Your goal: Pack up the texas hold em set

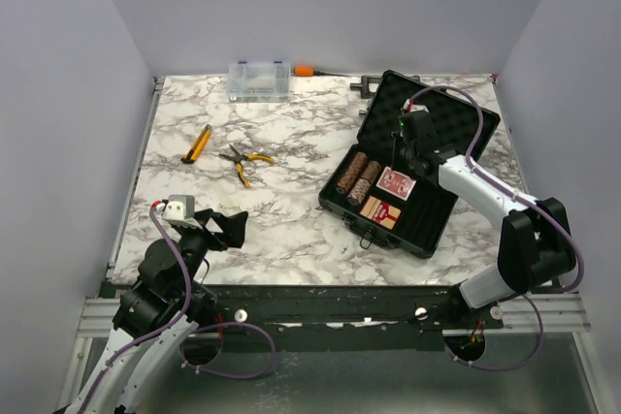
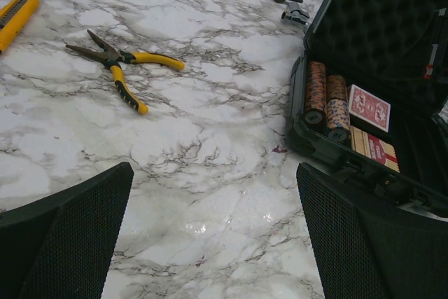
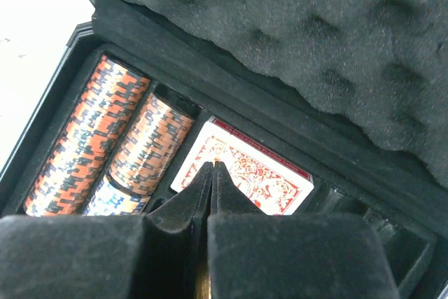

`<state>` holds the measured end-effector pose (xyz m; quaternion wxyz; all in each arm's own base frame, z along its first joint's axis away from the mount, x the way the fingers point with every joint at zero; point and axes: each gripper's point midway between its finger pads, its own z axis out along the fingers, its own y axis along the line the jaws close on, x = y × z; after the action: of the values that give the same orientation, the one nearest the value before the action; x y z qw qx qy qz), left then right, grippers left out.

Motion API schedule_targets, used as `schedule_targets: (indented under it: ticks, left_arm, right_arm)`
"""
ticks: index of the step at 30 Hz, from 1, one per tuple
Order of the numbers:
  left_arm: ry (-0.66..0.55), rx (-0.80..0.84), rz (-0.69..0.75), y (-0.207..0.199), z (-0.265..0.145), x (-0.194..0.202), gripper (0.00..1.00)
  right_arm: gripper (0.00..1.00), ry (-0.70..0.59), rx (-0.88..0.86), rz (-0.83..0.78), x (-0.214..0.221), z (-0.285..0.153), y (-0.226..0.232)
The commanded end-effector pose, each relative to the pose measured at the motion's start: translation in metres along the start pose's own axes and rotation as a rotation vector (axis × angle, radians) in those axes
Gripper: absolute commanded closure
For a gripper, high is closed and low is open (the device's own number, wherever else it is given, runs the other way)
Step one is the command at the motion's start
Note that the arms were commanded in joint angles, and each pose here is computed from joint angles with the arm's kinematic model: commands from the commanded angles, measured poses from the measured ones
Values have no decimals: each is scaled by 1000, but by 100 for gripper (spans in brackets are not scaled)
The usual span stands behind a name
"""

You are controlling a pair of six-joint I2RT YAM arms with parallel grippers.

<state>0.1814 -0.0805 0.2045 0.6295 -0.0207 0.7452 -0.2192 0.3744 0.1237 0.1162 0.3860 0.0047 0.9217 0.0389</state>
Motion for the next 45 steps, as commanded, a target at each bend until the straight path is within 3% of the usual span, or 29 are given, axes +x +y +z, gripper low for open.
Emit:
schedule_targets:
  ticks: [1,15,45]
  left_arm:
    - [-115,17,-15,1,-10,-18,2]
    - [-117,22,-14,1,-11,-18,2]
    - [-102,25,-9,0,-8,-15,2]
  right_arm:
    - [99,78,98,101,27,12,-14]
    - [99,74,283,199,41,30,-45]
    - [99,149,284,162,74,50,-48]
